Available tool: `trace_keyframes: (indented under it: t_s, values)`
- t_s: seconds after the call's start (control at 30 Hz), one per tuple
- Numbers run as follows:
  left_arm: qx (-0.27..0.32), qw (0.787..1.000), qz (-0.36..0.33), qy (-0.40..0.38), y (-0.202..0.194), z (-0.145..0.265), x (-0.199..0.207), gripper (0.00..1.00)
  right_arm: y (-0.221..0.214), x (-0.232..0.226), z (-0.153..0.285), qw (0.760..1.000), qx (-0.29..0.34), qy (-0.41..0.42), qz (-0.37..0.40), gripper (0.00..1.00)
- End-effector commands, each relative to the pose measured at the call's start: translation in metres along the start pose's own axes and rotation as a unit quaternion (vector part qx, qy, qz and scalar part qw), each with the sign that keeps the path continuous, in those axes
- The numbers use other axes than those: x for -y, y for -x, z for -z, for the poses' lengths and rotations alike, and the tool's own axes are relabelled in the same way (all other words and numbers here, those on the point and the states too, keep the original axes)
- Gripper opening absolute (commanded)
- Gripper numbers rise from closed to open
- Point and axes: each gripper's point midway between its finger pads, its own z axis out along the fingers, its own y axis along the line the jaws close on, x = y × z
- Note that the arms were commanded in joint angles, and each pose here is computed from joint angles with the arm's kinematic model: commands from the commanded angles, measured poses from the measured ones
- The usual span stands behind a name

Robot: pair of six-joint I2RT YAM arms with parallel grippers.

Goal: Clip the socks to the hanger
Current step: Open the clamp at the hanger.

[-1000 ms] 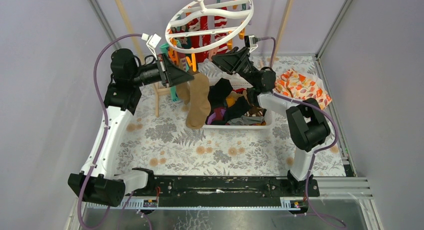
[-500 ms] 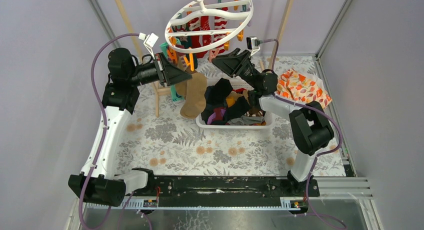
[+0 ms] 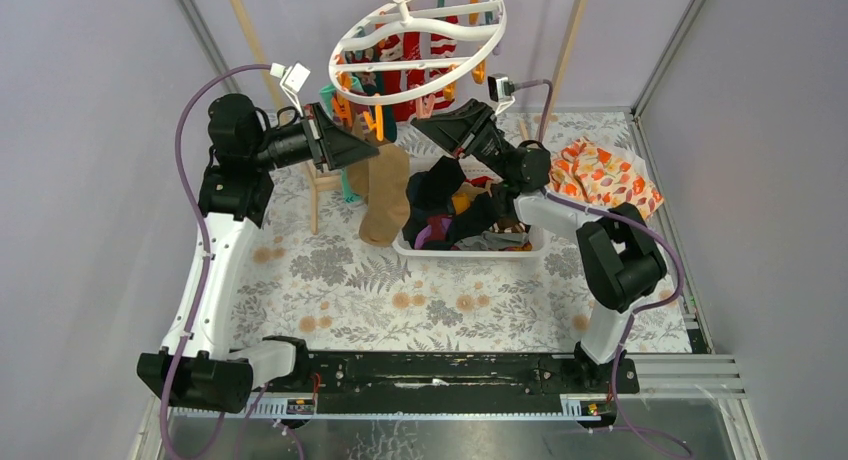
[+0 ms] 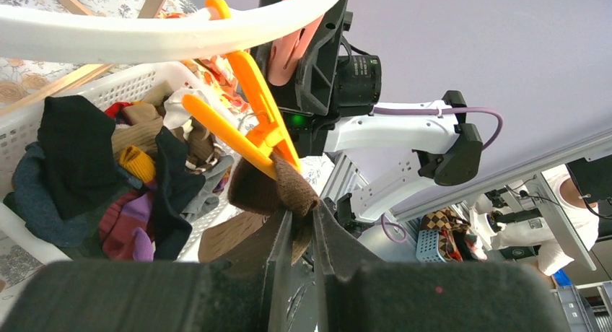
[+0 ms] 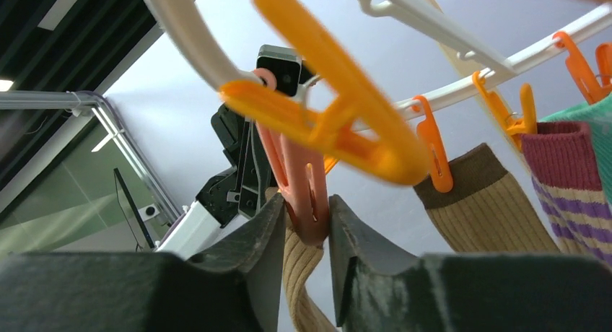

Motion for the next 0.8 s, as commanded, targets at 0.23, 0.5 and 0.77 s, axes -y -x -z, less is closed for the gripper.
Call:
trace_keyframes:
  t_s: [0.23, 0.5, 0.77]
  values:
    - [0.017, 0.999, -0.025, 0.016, 0.015, 0.013, 0.0, 0.23, 0.022, -0.059, 0.011, 0.99, 0.073, 0.027, 0.118, 0.06]
    - [0.029, 0.995, -0.028, 0.086, 0.023, 0.019, -0.024, 0.64, 0.011, -0.049, 0.0, 0.964, 0.059, -0.101, 0.239, 0.01]
    - [0.042, 0.988, -0.096, 0.114, 0.032, 0.03, -0.01, 0.75, 0.0, -0.046, -0.017, 0.91, 0.039, -0.197, 0.362, 0.0]
